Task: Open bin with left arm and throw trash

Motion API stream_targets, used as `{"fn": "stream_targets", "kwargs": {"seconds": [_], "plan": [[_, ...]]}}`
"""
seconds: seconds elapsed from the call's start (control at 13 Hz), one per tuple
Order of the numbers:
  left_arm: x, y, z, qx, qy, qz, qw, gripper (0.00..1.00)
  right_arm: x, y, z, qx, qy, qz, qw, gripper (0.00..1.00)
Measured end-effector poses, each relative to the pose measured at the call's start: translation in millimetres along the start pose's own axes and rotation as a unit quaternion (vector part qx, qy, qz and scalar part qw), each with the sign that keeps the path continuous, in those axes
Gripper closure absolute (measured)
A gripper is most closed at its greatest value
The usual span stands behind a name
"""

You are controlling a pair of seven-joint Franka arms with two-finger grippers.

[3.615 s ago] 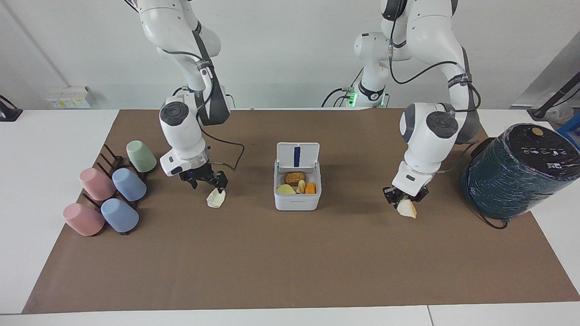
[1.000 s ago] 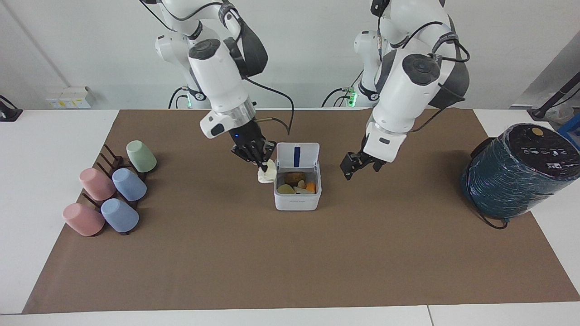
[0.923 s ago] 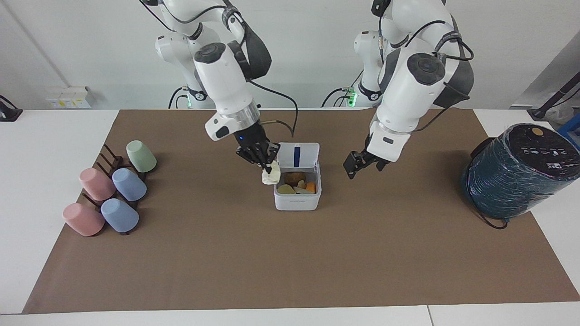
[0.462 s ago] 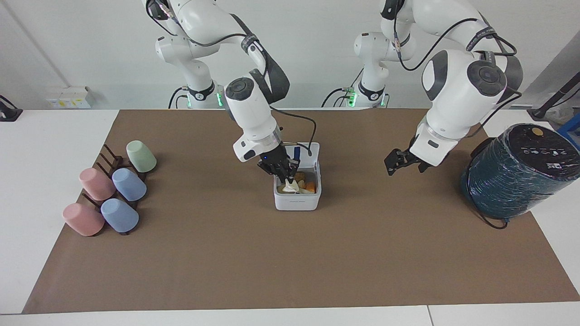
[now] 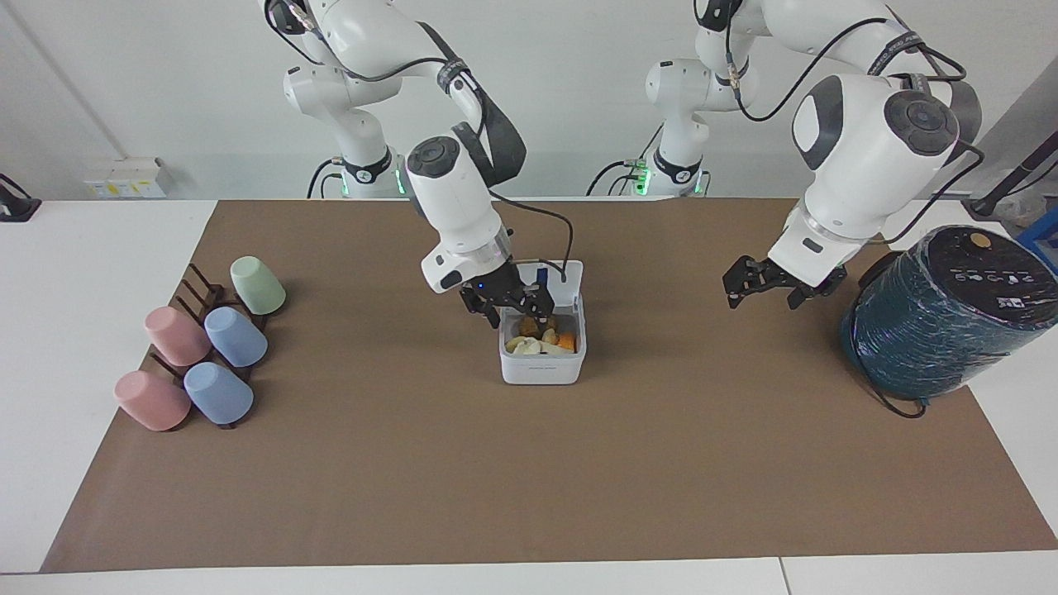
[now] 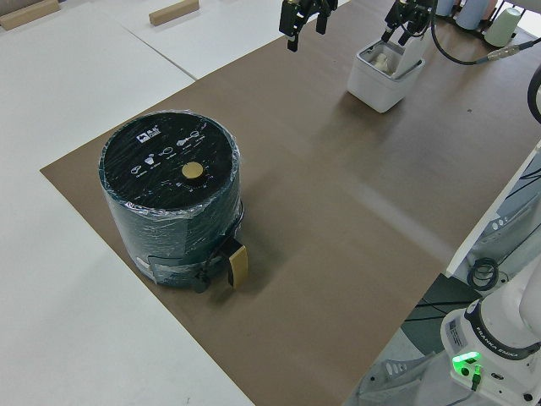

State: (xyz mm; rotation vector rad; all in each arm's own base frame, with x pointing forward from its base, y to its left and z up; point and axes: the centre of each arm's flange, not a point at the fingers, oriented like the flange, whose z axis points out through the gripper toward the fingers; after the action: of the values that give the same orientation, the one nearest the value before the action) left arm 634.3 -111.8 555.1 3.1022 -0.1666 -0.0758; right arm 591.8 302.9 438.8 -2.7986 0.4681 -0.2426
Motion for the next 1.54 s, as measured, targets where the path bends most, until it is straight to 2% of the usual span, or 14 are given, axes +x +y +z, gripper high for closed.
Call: {"fn": "stream_targets", "kwargs": {"seconds": [0.15, 0.23, 0.38, 0.69, 0.85, 1.0, 1.31, 1.54], "plan": [[-8, -4, -9, 0.001, 0.004, 0.006, 1.0, 0.0, 26, 23, -34, -0.053, 0.047, -0.035, 0.997, 0.0], [-14, -5, -14, 0.001, 0.004, 0.008, 1.0, 0.0, 37, 38, -52, -0.082, 0.058, -0.048, 0.994, 0.0], [-30, -11, -19, 0.003, 0.001, 0.013, 1.0, 0.0, 52, 64, -88, -0.119, 0.059, -0.069, 0.989, 0.0], [-63, -32, -29, 0.004, -0.001, 0.017, 1.0, 0.0, 68, 124, -165, -0.162, 0.036, -0.107, 0.98, 0.0], [-70, -40, -33, 0.004, 0.0, 0.016, 1.0, 0.0, 68, 148, -194, -0.172, 0.022, -0.109, 0.979, 0.0], [-74, -43, -32, 0.004, -0.002, 0.015, 1.0, 0.0, 69, 175, -220, -0.181, -0.004, -0.113, 0.977, 0.0], [-78, -43, -28, 0.004, -0.006, 0.014, 1.0, 0.0, 72, 226, -273, -0.161, -0.057, -0.104, 0.98, 0.0], [-79, -45, -33, 0.007, 0.003, 0.013, 1.0, 0.0, 68, 237, -284, -0.15, -0.076, -0.102, 0.98, 0.0]]}}
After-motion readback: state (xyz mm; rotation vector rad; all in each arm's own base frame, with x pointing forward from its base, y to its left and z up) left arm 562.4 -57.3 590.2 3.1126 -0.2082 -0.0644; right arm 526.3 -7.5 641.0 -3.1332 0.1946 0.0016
